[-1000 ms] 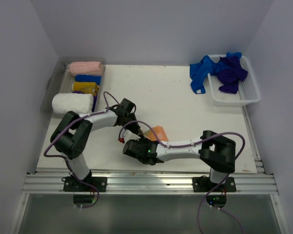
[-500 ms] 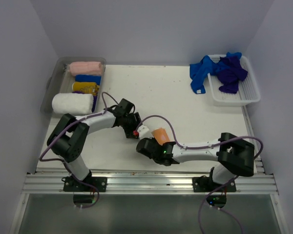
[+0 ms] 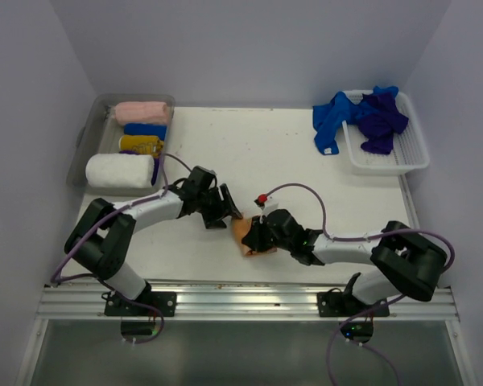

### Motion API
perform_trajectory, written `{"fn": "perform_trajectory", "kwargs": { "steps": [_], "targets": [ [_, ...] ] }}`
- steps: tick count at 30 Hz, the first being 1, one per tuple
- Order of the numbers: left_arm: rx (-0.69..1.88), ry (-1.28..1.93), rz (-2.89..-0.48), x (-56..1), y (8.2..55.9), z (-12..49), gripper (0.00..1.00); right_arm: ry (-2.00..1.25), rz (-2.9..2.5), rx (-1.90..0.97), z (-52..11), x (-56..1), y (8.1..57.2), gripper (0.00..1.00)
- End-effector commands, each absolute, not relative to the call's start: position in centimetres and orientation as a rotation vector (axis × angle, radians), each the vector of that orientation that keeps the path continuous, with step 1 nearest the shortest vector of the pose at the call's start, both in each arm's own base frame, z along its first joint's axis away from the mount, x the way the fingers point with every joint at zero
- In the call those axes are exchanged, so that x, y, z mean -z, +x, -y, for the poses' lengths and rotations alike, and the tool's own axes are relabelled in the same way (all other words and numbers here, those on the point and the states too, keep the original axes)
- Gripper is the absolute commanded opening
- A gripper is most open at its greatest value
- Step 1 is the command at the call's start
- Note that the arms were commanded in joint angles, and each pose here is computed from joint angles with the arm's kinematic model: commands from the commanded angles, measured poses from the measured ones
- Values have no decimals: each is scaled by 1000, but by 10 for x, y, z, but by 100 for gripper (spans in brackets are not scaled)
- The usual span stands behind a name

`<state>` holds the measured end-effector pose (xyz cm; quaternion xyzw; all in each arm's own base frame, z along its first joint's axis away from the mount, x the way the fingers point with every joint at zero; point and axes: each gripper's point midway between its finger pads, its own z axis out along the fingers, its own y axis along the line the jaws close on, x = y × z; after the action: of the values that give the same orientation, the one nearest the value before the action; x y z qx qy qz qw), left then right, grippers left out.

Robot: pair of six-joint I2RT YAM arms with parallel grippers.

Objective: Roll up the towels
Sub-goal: Roll the towel

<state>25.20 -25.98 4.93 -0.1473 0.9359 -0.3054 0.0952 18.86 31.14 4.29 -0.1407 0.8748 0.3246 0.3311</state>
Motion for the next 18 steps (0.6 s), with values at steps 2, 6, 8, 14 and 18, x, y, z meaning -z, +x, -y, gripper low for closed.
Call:
{"fn": "perform_trajectory", "kwargs": {
  "steps": [2,6,8,14,18],
  "targets": [
    [1016,-338,-2682,-62,259,274,69,-304,-2342,-1143,-315,-38,176,3],
    [1020,-330,-2705,-50,256,276,69,-285,-2336,-1262,-317,-37,175,3],
    [1036,-324,-2718,-43,255,280,69,-256,-2365,-1317,-316,-31,172,3],
    [1049,-332,-2758,-27,252,292,59,-166,-2319,-1564,-324,-38,167,3],
    [1026,-336,-2763,-29,256,295,22,-144,-2287,-1670,-331,-40,164,8]
  ]
}}
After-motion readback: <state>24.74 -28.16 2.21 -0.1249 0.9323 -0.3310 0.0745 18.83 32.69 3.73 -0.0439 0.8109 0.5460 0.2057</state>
